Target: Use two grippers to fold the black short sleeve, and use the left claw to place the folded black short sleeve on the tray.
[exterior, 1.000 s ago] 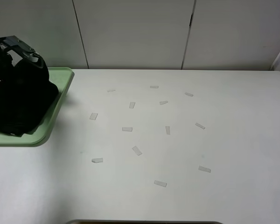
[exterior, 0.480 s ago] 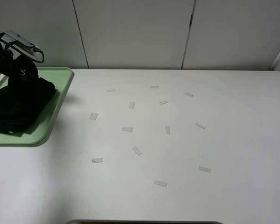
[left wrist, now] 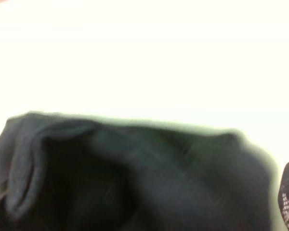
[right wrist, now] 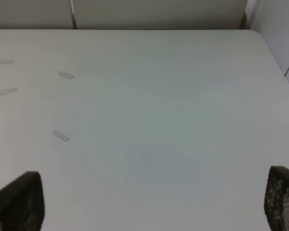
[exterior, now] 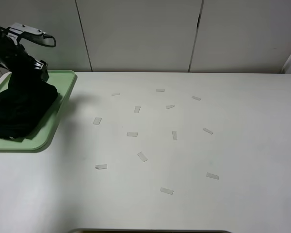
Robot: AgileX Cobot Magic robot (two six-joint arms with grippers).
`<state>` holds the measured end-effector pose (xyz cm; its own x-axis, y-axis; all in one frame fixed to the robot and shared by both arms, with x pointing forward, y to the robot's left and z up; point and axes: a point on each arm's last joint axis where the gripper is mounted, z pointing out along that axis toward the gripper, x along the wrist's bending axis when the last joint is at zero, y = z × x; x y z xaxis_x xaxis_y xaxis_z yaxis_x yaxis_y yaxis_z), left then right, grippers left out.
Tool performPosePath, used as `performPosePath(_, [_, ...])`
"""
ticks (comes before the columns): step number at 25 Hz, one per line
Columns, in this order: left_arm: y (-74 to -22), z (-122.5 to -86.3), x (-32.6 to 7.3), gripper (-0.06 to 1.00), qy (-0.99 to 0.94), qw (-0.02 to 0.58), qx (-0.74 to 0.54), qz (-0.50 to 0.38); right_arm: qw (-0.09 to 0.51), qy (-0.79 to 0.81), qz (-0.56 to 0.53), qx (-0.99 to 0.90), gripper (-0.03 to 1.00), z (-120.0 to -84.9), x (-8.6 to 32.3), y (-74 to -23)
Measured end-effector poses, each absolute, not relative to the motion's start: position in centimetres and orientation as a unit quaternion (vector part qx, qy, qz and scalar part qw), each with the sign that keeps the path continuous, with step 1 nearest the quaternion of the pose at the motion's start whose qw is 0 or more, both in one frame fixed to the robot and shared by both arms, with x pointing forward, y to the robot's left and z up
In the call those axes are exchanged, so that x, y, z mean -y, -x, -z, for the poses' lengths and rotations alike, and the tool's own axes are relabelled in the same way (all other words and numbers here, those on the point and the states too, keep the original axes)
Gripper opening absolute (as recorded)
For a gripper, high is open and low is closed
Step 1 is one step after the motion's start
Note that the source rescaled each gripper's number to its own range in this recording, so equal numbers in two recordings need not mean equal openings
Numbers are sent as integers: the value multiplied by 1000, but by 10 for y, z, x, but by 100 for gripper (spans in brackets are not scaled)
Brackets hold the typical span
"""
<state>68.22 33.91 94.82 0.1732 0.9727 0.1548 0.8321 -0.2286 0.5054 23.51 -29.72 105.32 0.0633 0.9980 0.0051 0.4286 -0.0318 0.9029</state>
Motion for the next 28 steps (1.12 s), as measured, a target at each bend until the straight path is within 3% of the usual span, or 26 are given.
performPosePath(10, [-699, -896, -283, 99, -772, 187, -565, -224, 388, -617, -367, -578, 100, -1053, 297, -235])
performPosePath(18, [-700, -889, -275, 99, -775, 189, -560, -222, 388, -617, -367, -578, 100, -1053, 297, -235])
performPosePath(21, [-700, -897, -275, 99, -774, 193, -559, -227, 388, -617, -367, -578, 100, -1053, 297, -235])
performPosePath(28, [-683, -989, -276, 99, -758, 232, -546, -272, 388, -617, -367, -578, 100, -1053, 297, -235])
